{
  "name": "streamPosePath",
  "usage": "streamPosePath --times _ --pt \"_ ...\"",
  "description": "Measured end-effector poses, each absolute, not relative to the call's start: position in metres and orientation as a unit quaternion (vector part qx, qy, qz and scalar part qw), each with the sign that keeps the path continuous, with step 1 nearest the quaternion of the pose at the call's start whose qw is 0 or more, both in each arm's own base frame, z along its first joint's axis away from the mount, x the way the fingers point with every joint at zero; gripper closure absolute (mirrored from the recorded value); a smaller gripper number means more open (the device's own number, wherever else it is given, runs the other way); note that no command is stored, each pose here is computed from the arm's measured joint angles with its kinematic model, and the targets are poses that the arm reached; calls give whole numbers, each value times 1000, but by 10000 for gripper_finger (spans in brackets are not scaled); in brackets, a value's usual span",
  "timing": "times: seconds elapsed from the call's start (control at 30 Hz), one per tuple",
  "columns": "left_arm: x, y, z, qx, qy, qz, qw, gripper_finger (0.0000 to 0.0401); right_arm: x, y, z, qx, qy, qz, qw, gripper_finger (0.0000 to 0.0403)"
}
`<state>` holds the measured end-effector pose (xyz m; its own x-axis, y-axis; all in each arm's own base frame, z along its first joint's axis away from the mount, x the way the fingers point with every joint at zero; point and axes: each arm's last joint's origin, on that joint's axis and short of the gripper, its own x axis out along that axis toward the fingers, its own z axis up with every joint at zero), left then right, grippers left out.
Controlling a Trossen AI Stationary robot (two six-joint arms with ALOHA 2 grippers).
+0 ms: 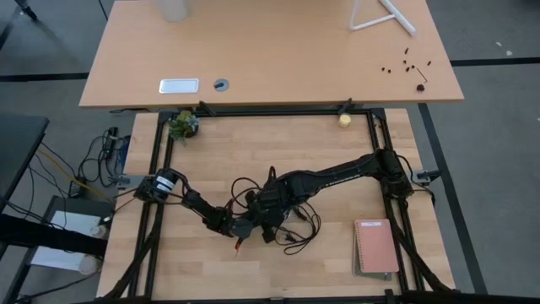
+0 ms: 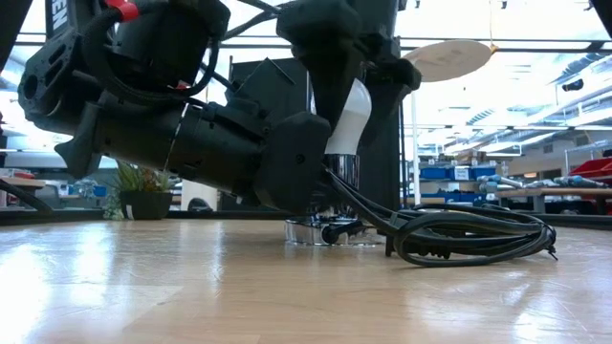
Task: Screw lightbulb
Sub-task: Remove the white lightbulb from the silver lamp
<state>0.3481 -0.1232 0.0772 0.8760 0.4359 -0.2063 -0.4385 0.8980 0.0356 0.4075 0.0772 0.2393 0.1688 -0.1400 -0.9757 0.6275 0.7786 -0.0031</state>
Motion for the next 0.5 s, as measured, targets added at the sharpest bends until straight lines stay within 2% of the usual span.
streamPosePath --times 0.3,0.5 --pt "348 -123 77 -6 105 227 968 213 406 83 234 206 555 -311 743 25" --pt "348 -124 77 -4 106 223 969 213 406 90 222 197 547 -304 755 28"
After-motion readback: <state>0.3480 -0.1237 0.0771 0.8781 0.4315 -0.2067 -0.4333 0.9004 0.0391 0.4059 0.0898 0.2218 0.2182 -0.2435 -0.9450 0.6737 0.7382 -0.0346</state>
